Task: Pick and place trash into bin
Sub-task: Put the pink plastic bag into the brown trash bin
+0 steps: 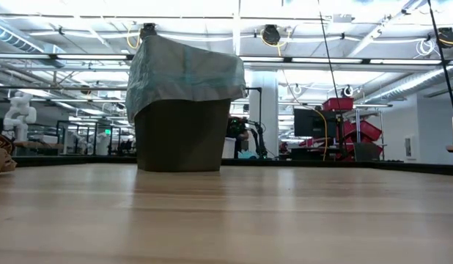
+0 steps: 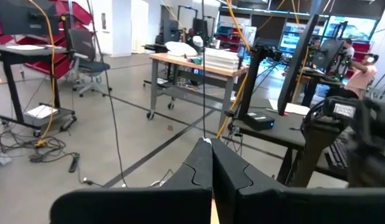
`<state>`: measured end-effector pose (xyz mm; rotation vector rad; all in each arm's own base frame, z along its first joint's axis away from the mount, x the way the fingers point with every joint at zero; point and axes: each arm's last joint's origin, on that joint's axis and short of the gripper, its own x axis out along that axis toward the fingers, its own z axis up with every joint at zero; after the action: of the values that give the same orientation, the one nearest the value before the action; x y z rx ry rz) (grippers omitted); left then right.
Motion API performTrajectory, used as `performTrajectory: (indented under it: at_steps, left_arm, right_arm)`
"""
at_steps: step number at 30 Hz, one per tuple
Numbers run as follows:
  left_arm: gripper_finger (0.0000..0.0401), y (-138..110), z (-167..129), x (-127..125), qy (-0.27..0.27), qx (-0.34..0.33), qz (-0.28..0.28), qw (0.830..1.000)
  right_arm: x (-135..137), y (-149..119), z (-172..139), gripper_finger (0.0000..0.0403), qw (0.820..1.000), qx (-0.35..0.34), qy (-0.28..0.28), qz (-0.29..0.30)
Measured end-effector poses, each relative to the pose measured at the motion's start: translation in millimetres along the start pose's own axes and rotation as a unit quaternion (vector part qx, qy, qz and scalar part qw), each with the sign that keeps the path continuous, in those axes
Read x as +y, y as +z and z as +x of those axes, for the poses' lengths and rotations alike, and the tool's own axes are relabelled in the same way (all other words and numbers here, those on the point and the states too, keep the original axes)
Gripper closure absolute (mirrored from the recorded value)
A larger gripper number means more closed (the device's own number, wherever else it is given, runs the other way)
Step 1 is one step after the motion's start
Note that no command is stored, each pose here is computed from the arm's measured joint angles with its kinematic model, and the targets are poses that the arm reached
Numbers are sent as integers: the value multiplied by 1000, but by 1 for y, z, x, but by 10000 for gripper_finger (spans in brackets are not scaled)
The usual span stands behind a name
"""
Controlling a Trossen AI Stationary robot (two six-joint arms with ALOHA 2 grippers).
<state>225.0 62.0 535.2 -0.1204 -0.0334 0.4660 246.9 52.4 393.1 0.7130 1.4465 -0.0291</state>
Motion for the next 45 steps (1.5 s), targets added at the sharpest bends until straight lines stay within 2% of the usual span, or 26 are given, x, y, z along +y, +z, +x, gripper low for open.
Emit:
performTrajectory:
  at_steps: [5, 11, 15, 19, 23, 30, 35, 39, 42, 45]
  left_arm:
    - [401, 0, 0, 0, -8, 3, 0, 1000]
    - [401, -1, 0, 0, -7, 8, 2, 1000]
    - [401, -2, 0, 0, -8, 10, 2, 1000]
    - [401, -2, 0, -1, -11, 11, 1, 1000]
    - [401, -2, 0, -1, -18, 12, 0, 1000]
    - [401, -4, 0, -1, -18, 20, -1, 1000]
    - [401, -5, 0, -1, -17, 25, -10, 1000]
    - [401, -5, 0, -1, -17, 25, -10, 999]
    - [401, -5, 0, -1, -17, 25, -10, 1000]
    - [401, -4, 0, -1, -17, 24, -10, 1000]
  right_arm:
    - [1, -40, 51, 235, 992, 90, -70, 52]
    - [0, -83, 105, 178, 970, 184, -135, 81]
    - [5, -101, 140, 145, 968, 213, -103, 78]
    - [13, -116, 169, 128, 974, 206, -60, 71]
    - [12, -131, 190, 121, 973, 209, -56, 82]
    - [-1, -156, 226, 115, 965, 231, -108, 62]
    - [-9, -164, 256, 115, 967, 234, -92, 37]
    - [-22, -163, 277, 116, 968, 221, -111, 42]
    - [-29, -162, 289, 134, 966, 216, -136, 47]
    - [-34, -160, 297, 184, 964, 213, -158, 34]
